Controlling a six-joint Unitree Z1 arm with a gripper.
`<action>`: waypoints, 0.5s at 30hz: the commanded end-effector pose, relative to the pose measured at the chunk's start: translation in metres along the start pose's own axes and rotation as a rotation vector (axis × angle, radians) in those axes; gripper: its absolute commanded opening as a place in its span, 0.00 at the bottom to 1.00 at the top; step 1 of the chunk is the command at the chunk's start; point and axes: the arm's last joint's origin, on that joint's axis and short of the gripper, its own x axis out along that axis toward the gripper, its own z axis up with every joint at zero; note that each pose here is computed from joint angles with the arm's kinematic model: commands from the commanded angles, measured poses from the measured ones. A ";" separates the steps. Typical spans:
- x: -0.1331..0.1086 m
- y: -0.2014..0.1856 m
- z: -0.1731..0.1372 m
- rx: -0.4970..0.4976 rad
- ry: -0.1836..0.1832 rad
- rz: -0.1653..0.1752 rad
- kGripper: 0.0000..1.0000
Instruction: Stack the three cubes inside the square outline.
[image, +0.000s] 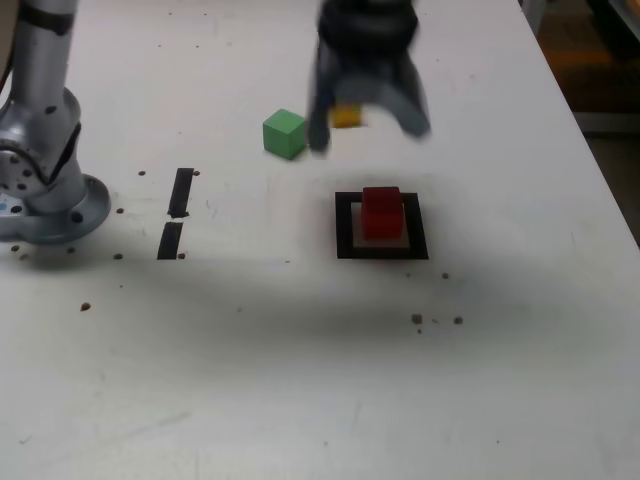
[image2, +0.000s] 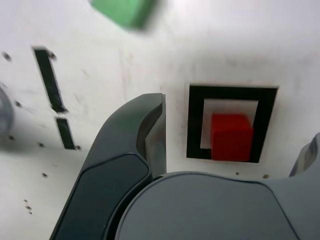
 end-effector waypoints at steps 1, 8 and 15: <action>-0.016 0.027 -0.015 0.025 -0.051 0.002 1.00; -0.009 0.107 -0.015 0.020 -0.053 0.015 1.00; 0.051 0.152 0.014 0.019 0.054 -0.027 0.97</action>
